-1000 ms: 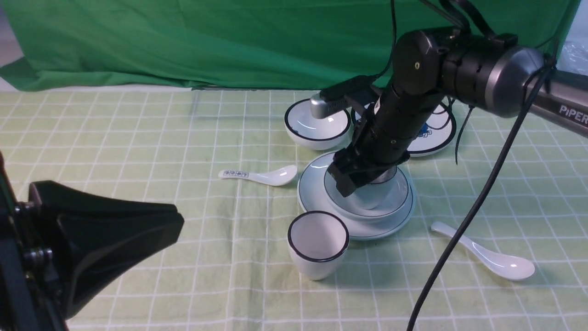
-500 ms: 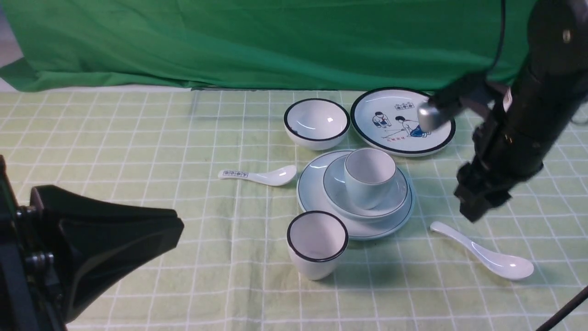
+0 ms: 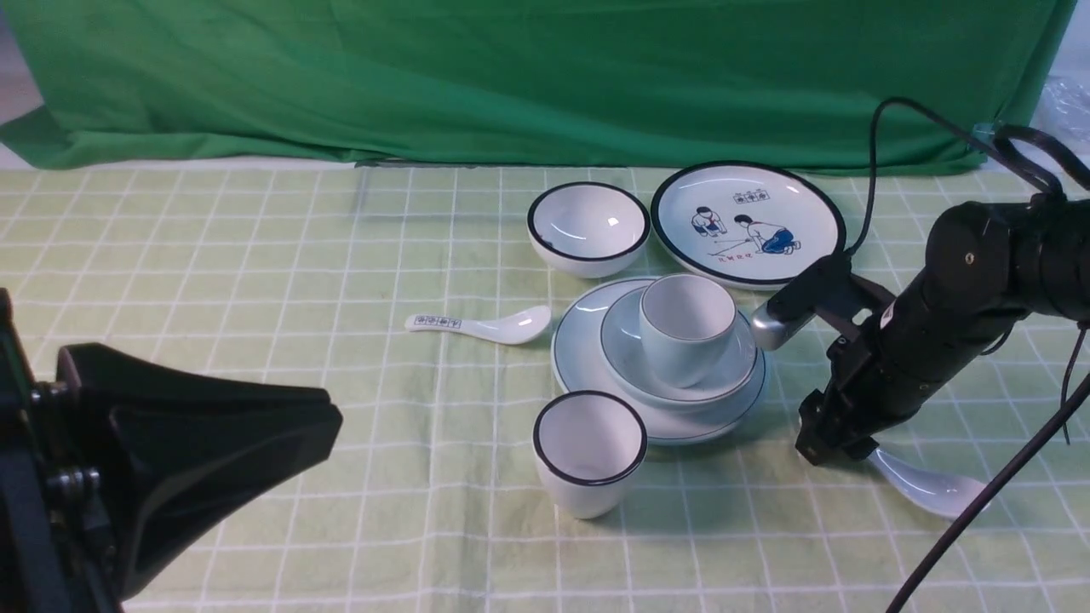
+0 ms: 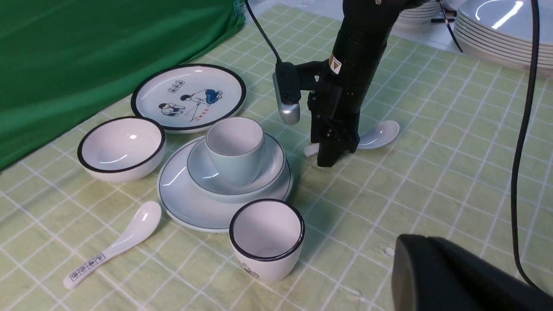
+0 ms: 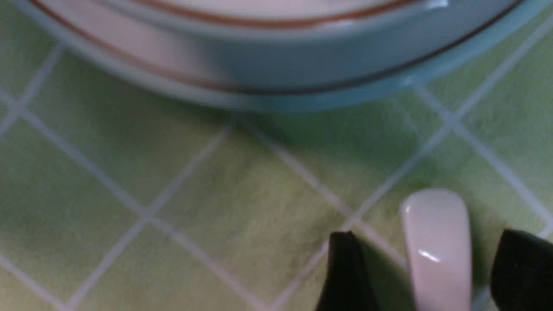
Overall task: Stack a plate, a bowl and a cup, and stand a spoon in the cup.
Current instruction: Use the right arm to grab a blue soup spoon, then use the right arm to put the blue soup spoon into the blue teacup in the middle
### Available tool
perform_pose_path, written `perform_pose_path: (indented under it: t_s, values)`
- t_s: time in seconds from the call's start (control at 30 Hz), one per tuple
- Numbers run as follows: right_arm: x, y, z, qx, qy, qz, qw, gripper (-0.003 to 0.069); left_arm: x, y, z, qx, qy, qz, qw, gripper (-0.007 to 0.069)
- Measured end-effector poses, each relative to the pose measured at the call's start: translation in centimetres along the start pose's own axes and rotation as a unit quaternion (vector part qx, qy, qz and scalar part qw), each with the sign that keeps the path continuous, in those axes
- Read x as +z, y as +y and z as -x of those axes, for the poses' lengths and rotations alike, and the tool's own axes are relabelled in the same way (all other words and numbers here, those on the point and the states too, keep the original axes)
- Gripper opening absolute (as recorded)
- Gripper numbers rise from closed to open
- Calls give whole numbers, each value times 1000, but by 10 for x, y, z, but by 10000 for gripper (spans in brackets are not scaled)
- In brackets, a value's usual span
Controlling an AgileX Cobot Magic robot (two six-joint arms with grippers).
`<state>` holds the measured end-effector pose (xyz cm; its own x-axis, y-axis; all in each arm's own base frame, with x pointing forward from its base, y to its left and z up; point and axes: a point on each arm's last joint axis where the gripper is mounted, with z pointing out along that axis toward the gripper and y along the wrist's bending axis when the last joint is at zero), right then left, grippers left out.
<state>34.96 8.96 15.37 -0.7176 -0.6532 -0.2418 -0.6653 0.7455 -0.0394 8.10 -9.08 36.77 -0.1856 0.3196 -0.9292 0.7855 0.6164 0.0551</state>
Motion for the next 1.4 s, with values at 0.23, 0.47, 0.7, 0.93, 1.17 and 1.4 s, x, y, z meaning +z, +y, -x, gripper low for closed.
perform_pose_path:
  t_s: [0.23, 0.47, 0.7, 0.93, 1.17, 1.4]
  values:
    - [2, -2, -1, 11, 5, 8, 1000, 406, 0, 0, -1, 0, 4, -1, 1000, 1]
    - [-7, 0, -2, 31, 42, 29, 998, 178, 0, 0, -1, -1, 3, -2, 1000, 1]
    - [-97, 24, 14, 80, -69, 13, 994, 178, 0, 0, -1, -1, 3, -2, 1000, 1]
    - [-147, 77, 26, 109, -436, -60, 891, 178, 0, 0, -1, -1, 3, -2, 1000, 1]
    - [-105, 93, 32, 141, -569, -102, 804, 178, 0, 0, -1, -1, 3, -2, 1000, 1]
    - [-70, 91, 42, 136, -593, -108, 786, 178, 0, 0, -1, -1, 3, -2, 1000, 1]
